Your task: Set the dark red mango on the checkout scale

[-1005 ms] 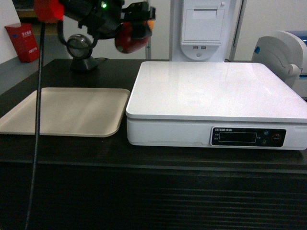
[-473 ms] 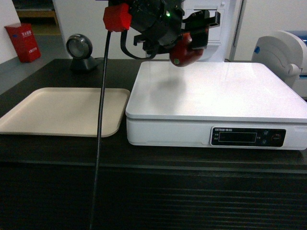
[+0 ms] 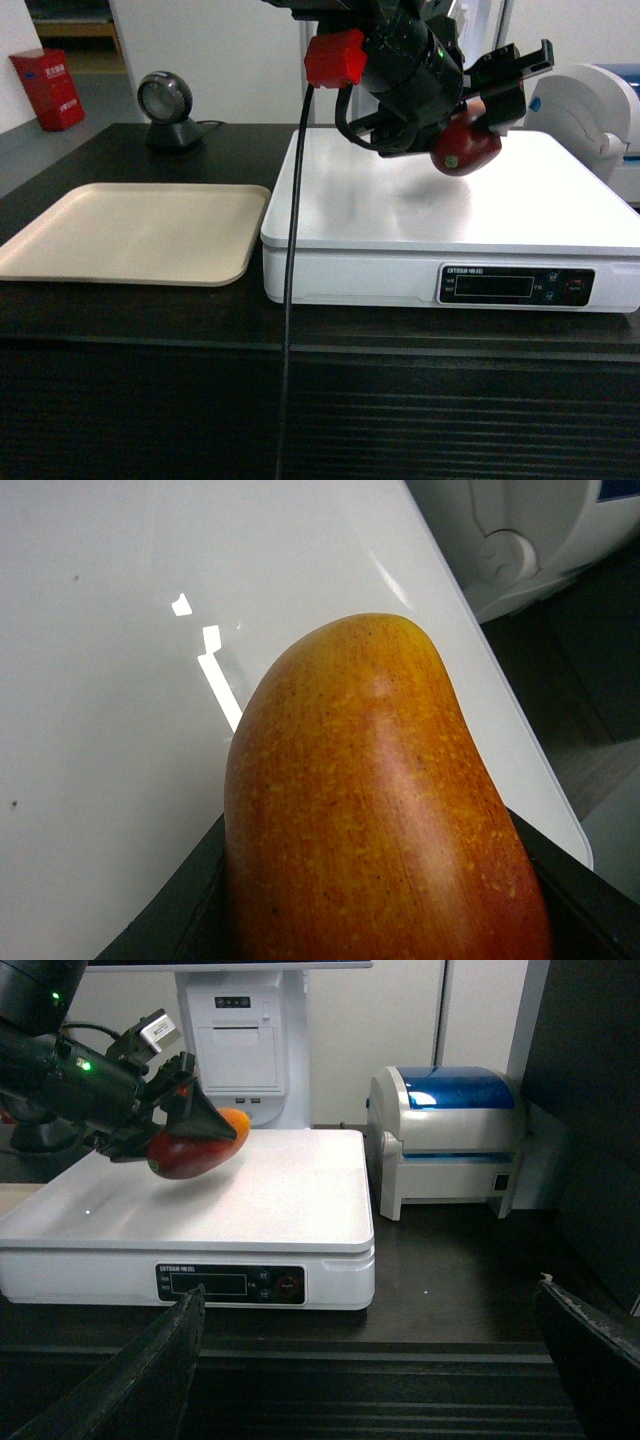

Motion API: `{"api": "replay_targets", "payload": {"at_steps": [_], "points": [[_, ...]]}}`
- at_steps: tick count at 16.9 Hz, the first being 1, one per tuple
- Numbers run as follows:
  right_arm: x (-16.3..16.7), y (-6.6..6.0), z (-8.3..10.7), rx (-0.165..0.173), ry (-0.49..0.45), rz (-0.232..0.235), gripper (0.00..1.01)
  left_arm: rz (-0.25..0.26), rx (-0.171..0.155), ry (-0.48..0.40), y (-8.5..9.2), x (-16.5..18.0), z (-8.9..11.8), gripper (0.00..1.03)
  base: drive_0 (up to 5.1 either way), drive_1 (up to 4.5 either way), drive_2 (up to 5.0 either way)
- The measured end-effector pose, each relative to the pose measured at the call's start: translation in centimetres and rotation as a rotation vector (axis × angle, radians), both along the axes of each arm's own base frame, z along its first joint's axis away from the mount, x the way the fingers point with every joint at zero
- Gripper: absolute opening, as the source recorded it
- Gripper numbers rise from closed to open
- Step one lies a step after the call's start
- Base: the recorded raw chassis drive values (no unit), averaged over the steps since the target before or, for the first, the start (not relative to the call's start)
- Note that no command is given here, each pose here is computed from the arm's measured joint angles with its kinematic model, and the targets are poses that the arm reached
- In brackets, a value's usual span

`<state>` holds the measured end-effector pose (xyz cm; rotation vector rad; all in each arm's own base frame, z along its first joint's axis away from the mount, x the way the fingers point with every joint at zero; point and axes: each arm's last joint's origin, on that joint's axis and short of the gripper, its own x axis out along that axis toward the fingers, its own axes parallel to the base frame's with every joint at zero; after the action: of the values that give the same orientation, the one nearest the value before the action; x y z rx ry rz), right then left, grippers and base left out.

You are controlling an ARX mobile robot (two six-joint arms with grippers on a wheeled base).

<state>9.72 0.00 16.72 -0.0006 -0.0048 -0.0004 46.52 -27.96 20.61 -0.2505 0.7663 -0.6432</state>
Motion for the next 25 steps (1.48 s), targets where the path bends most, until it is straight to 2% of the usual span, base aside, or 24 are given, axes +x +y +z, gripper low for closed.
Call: {"api": "replay_targets", "payload": {"at_steps": [3, 8, 9, 12, 13, 14, 16, 17, 18, 19, 20, 22, 23, 24, 25], "points": [[0.0, 0.0, 0.0, 0.0, 0.0, 0.0, 0.98, 0.064, 0.005, 0.064, 0.1, 0.1, -0.7, 0.61, 0.0, 0.0, 0.0], [0.0, 0.0, 0.0, 0.0, 0.0, 0.0, 0.98, 0.068, 0.028, 0.129, -0.6, -0.7, -1.5, 0.61, 0.0, 0.0, 0.0], [0.0, 0.0, 0.0, 0.0, 0.0, 0.0, 0.98, 0.07, 0.025, 0.138, -0.7, -0.8, -1.5, 0.65, 0.0, 0.0, 0.0], [0.0, 0.0, 0.0, 0.0, 0.0, 0.0, 0.98, 0.069, 0.027, 0.145, -0.8, -0.9, -1.5, 0.94, 0.0, 0.0, 0.0], [0.0, 0.0, 0.0, 0.0, 0.0, 0.0, 0.98, 0.07, 0.024, 0.142, -0.8, -0.8, -1.3, 1.0, 0.0, 0.0, 0.0], [0.0, 0.0, 0.0, 0.0, 0.0, 0.0, 0.98, 0.066, 0.016, 0.136, -0.8, -0.7, -1.2, 0.97, 0.0, 0.0, 0.0], [0.0, 0.0, 0.0, 0.0, 0.0, 0.0, 0.98, 0.072, 0.003, 0.113, -0.6, -0.4, -0.9, 0.98, 0.0, 0.0, 0.0], [0.0, 0.0, 0.0, 0.0, 0.0, 0.0, 0.98, 0.088, 0.003, 0.087, -0.5, -0.2, -0.8, 0.98, 0.0, 0.0, 0.0], [0.0, 0.0, 0.0, 0.0, 0.0, 0.0, 0.98, 0.106, 0.006, 0.012, -0.4, 0.1, -0.6, 0.98, 0.0, 0.0, 0.0], [0.0, 0.0, 0.0, 0.0, 0.0, 0.0, 0.98, 0.121, 0.021, -0.076, -0.2, 0.0, -0.3, 0.98, 0.0, 0.0, 0.0], [0.0, 0.0, 0.0, 0.0, 0.0, 0.0, 0.98, 0.117, 0.026, -0.154, 0.3, -0.2, 0.2, 0.98, 0.0, 0.0, 0.0], [0.0, 0.0, 0.0, 0.0, 0.0, 0.0, 0.98, 0.068, -0.019, -0.383, 1.1, -1.0, 2.6, 0.98, 0.0, 0.0, 0.0], [0.0, 0.0, 0.0, 0.0, 0.0, 0.0, 0.98, 0.053, -0.053, -0.464, 1.9, -1.5, 4.0, 0.98, 0.0, 0.0, 0.0], [0.0, 0.0, 0.0, 0.0, 0.0, 0.0, 0.98, 0.04, -0.1, -0.555, 3.0, -2.2, 5.8, 0.98, 0.0, 0.0, 0.0], [0.0, 0.0, 0.0, 0.0, 0.0, 0.0, 0.98, 0.038, -0.133, -0.607, 4.0, -2.8, 7.0, 0.98, 0.0, 0.0, 0.0]]}}
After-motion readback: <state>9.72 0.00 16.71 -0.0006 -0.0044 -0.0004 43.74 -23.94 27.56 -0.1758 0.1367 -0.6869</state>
